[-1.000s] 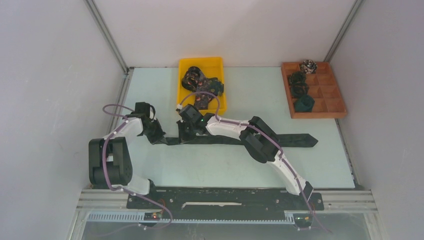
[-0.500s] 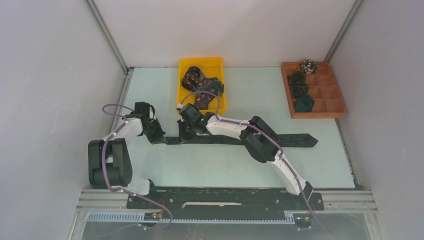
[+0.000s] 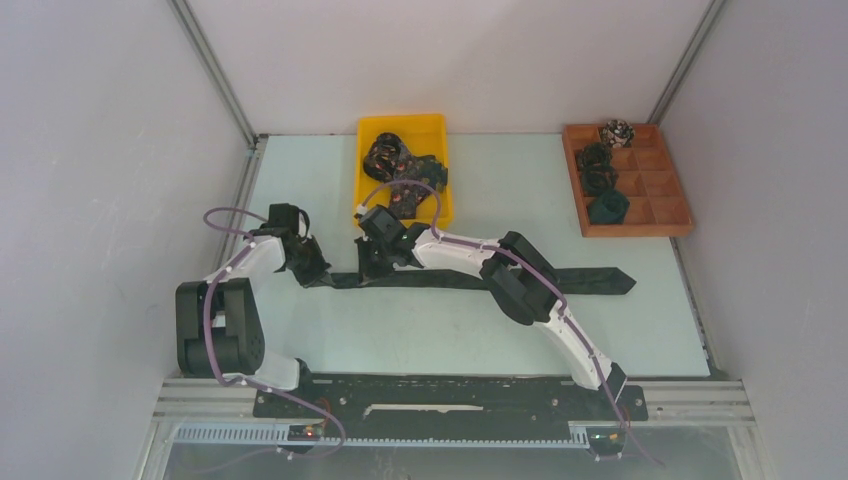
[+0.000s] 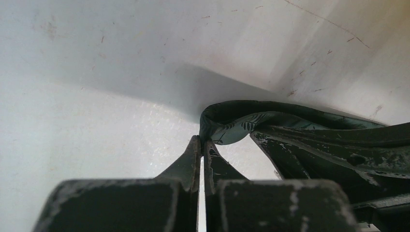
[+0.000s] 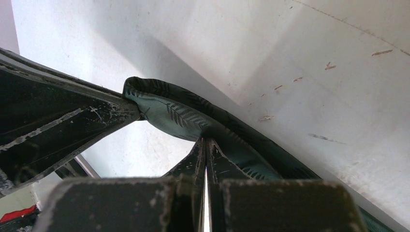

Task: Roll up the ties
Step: Roll the tie at the center of the board.

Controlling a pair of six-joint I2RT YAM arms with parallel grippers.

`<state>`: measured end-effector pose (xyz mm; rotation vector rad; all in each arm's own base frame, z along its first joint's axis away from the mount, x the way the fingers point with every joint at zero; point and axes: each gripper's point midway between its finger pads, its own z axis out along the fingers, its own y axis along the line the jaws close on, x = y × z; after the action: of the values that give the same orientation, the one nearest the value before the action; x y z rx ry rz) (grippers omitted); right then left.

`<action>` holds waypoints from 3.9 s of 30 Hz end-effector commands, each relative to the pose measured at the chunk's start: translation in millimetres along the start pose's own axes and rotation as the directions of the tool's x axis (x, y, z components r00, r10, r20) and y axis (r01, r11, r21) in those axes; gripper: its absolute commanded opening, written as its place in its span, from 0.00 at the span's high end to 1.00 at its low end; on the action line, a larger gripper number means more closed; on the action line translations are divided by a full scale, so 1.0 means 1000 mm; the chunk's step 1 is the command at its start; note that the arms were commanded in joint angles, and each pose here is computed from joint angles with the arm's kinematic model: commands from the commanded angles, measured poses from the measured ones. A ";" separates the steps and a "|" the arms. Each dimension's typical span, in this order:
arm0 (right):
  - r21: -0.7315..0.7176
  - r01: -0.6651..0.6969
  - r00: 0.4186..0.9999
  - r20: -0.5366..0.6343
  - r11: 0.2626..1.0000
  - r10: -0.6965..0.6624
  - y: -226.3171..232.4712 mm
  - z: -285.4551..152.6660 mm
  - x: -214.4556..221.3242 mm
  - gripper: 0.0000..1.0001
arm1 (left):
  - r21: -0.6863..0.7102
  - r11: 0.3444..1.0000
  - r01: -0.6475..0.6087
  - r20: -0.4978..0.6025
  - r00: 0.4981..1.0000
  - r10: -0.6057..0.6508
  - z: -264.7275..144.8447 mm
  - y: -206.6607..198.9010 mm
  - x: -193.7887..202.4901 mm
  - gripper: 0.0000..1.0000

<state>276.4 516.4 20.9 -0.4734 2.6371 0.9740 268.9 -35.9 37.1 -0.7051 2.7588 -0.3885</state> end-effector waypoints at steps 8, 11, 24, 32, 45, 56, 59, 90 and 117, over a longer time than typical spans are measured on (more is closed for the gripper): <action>-0.013 0.006 0.999 0.040 1.000 -0.005 0.011 0.000 -0.017 1.00 | 0.032 0.999 -0.020 0.038 0.999 0.019 -0.008 -0.005 -0.007 1.00; -0.002 0.004 0.999 0.039 1.000 -0.004 0.009 0.003 -0.018 1.00 | 0.033 0.999 -0.022 0.037 0.999 0.020 -0.008 -0.005 -0.007 1.00; 0.015 -0.011 1.000 0.013 1.000 0.011 0.003 0.009 -0.011 1.00 | 0.111 0.994 -0.004 0.024 1.000 0.001 -0.021 -0.021 -0.002 1.00; -0.028 -0.013 1.000 0.014 1.000 0.013 0.012 0.007 -0.013 1.00 | 0.157 0.987 -0.030 0.038 0.999 0.025 -0.041 -0.041 -0.001 1.00; -0.051 -0.015 1.000 0.026 0.999 0.017 0.014 -0.008 -0.015 1.00 | 0.183 0.979 -0.093 0.027 0.996 0.089 -0.046 -0.074 0.010 1.00; -0.065 -0.026 0.998 0.047 0.998 0.030 0.006 -0.028 -0.017 1.00 | 0.179 0.976 -0.121 0.001 0.992 0.123 -0.034 -0.086 0.018 1.00; -0.069 -0.025 0.998 0.060 0.997 0.029 0.006 -0.039 -0.019 1.00 | 0.173 0.977 -0.128 -0.004 0.991 0.131 -0.030 -0.088 0.019 1.00; 0.040 -0.054 0.993 0.109 0.998 0.049 -0.042 -0.107 -0.009 1.00 | 0.142 0.963 -0.230 -0.097 0.965 0.245 0.009 -0.116 0.037 1.00; -0.096 -0.034 0.994 0.102 0.995 0.044 -0.003 -0.088 -0.023 0.60 | 0.208 0.946 -0.250 0.021 0.968 0.251 -0.016 -0.112 0.023 0.63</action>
<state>278.8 438.6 71.3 -0.3427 2.5926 1.0675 290.5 -148.0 69.8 -0.3087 2.7644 -0.5928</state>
